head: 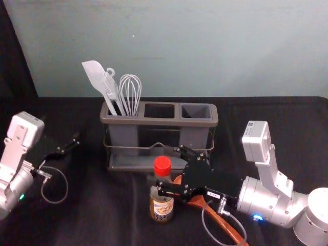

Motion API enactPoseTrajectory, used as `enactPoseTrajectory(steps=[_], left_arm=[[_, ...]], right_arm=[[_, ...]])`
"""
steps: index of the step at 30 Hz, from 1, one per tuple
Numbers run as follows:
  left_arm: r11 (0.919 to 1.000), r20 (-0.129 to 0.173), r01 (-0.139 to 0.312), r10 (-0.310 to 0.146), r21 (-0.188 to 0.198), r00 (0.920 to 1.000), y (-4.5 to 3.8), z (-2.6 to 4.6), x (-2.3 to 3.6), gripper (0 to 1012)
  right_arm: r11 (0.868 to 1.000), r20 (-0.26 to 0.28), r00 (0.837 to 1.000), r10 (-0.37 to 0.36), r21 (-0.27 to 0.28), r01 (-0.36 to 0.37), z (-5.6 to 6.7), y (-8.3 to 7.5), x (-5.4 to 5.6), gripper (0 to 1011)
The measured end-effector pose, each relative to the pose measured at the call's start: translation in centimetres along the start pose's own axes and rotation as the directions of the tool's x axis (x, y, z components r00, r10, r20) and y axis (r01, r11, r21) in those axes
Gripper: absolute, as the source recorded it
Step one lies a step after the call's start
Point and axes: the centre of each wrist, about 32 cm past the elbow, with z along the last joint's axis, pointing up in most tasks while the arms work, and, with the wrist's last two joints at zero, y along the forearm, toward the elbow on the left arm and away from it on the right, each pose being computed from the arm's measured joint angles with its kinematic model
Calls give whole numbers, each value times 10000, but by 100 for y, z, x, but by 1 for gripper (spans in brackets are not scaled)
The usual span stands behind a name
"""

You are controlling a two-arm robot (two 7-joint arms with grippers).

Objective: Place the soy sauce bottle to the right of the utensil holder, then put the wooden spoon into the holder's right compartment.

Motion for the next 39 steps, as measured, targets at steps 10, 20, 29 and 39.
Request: enactPoseTrajectory(steps=[10, 20, 29, 39], left_arm=[[10000, 1, -1, 1, -1, 10000, 0, 0, 0, 1011], [10000, 0, 0, 0, 0, 10000, 0, 0, 0, 1012], [10000, 1, 0, 0, -1, 10000, 0, 0, 0, 1011], [10000, 0, 0, 0, 0, 10000, 0, 0, 0, 1012]], right_arm=[[10000, 0, 10000, -5, -6, 5, 1, -2, -2, 607], [10000, -2, 10000, -5, -15, 5, 1, -4, -3, 386], [9999, -94, 9999, -66, 86, 67, -3, -25, 2, 386], [9920, -1051, 9895, -996, 671, 1069, 138, -383, -74, 386]])
